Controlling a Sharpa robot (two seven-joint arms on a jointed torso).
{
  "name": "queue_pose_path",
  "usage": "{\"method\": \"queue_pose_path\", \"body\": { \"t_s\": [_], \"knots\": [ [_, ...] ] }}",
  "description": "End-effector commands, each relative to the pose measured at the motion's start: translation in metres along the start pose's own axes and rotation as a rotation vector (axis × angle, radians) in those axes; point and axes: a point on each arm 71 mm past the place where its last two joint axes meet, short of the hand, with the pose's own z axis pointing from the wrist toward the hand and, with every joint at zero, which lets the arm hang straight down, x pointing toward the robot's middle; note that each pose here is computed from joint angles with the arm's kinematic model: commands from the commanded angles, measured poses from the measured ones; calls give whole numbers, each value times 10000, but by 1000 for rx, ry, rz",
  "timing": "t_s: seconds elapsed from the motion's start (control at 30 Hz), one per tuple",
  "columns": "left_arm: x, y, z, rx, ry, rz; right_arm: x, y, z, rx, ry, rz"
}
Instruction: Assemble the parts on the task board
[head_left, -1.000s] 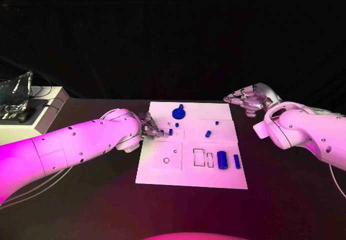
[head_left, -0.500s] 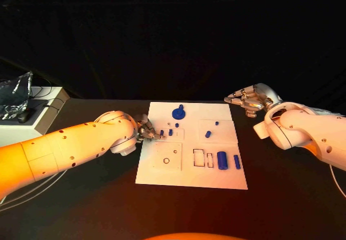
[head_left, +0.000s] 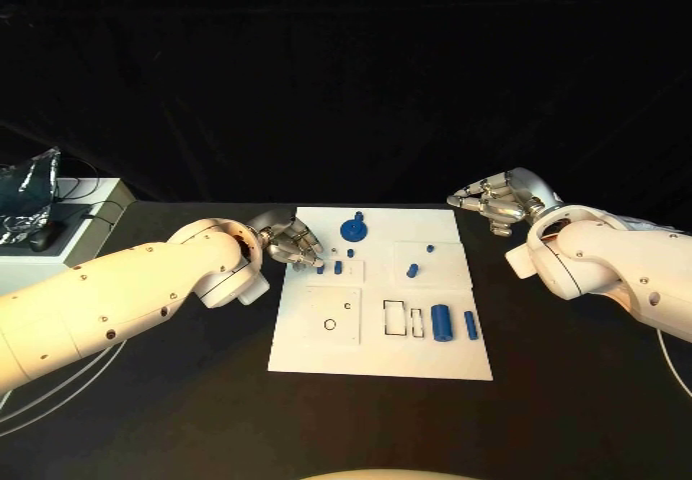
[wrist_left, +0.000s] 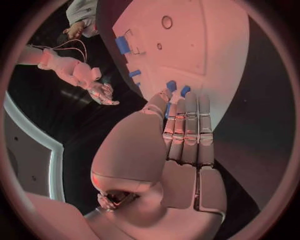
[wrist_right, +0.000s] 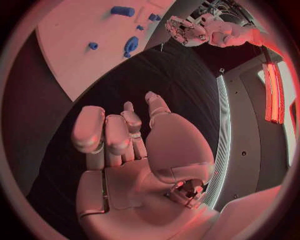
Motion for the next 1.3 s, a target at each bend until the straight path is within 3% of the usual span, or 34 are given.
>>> {"method": "queue_pose_path", "body": {
  "t_s": [0.03,0.23,0.37,0.57,0.83,1.3],
  "knots": [
    [-16,-213,23,216,-95,28,-3,19,6,-27,-11,11],
    [74,-398,166,308,-152,132,9,37,17,-40,-17,22],
    [151,-454,260,336,-159,208,17,55,23,-54,-25,34],
    [283,-445,393,337,-144,306,16,82,31,-85,-45,58],
    [407,-381,535,282,-110,401,13,125,37,-133,-77,104],
    [462,-344,644,225,-96,464,-5,157,48,-177,-115,186]
  ]
}}
